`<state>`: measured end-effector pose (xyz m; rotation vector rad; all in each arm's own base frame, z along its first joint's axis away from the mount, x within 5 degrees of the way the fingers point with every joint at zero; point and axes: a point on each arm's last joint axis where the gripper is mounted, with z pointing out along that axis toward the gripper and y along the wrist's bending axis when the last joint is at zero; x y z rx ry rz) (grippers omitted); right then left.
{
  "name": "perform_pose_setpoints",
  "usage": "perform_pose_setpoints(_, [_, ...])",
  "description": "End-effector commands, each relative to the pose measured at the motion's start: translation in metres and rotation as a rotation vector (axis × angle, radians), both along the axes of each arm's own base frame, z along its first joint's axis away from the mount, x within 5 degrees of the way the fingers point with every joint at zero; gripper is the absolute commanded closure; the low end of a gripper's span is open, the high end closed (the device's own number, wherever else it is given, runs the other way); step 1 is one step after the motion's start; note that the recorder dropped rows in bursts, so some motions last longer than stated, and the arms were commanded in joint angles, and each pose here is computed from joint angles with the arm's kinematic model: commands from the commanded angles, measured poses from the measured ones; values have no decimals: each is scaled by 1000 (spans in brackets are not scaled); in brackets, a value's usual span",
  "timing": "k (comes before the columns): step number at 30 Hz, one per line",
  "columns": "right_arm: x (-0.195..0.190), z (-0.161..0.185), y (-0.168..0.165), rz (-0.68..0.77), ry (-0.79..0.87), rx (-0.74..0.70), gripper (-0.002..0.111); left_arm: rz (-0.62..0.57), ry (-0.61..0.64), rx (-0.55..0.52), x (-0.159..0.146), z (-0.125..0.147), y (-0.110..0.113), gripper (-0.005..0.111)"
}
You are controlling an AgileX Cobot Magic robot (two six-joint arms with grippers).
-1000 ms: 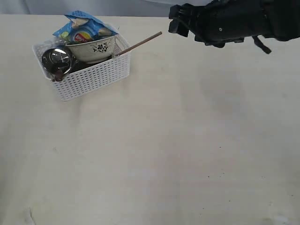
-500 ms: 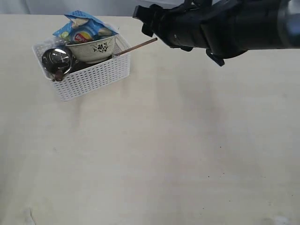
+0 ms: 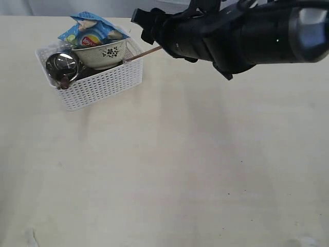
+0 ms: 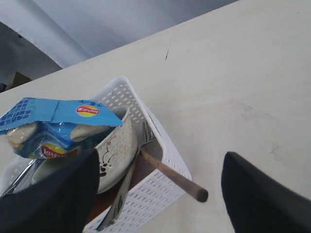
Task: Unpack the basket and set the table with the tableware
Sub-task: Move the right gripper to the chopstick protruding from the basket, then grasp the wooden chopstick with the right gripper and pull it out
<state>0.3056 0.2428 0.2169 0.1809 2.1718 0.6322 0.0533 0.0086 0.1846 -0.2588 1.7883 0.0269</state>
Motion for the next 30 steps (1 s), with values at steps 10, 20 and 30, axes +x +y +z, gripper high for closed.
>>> perform_pose_setpoints(10, [-5, -35, 13, -134, -42, -72, 41, -3, -3, 4, 0, 0, 0, 107])
perform_pose_setpoints(20, [2, -48, 15, -192, -81, -28, 56, -3, -3, 4, 0, 0, 0, 107])
perform_pose_setpoints(30, [5, -48, 17, -204, -104, 19, 96, -4, -2, 12, 0, 0, 0, 107])
